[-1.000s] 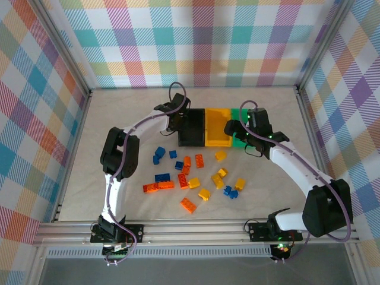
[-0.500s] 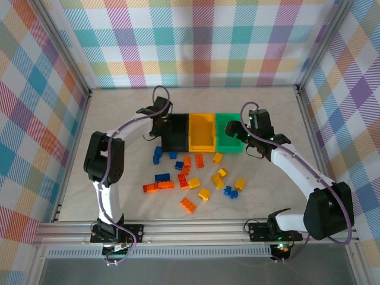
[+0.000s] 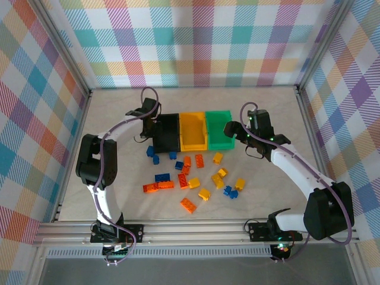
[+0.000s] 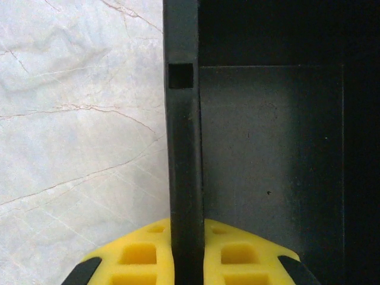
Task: Sort the legos into containers by color
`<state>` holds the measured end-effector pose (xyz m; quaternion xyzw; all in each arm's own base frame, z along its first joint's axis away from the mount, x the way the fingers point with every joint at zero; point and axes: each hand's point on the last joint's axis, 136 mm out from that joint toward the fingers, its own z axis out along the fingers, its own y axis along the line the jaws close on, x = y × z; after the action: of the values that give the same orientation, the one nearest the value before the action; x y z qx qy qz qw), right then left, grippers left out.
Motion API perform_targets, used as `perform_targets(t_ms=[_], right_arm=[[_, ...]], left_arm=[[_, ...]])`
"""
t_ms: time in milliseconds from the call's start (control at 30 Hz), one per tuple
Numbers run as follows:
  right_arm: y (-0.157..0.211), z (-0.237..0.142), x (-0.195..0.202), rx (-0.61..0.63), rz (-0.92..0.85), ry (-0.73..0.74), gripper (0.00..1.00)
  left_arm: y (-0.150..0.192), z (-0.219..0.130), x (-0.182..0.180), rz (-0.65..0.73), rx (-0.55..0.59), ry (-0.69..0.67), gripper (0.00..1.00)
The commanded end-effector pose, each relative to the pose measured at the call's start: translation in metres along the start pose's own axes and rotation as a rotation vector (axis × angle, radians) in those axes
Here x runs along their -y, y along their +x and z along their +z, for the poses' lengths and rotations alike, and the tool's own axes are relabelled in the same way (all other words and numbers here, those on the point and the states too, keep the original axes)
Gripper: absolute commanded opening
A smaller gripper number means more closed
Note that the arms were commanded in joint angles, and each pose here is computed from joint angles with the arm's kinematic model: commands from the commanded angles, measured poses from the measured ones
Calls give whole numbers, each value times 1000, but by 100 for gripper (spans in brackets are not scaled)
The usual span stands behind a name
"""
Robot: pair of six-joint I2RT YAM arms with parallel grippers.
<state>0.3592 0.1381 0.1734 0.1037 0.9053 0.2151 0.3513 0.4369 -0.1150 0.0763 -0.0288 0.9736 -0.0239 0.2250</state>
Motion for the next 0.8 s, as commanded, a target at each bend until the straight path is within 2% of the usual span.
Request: perform_targets(t_ms=[0,133,433,767], right_arm=[[-1,-2,-3,1,-16,-24,93],[1,-1,-1,-8,-15,-17,93],[9,0,-3,-47,-27,-35,93],[17,0,-4,-71,-28,-42,93]], left_arm=[[-5,2,-1,-32,-5,3,0],[-17,6,6,-21,-7,17,0],[-27,11,3,110,-46,-23,0],[-21,7,-16,90,-45,-28,0]])
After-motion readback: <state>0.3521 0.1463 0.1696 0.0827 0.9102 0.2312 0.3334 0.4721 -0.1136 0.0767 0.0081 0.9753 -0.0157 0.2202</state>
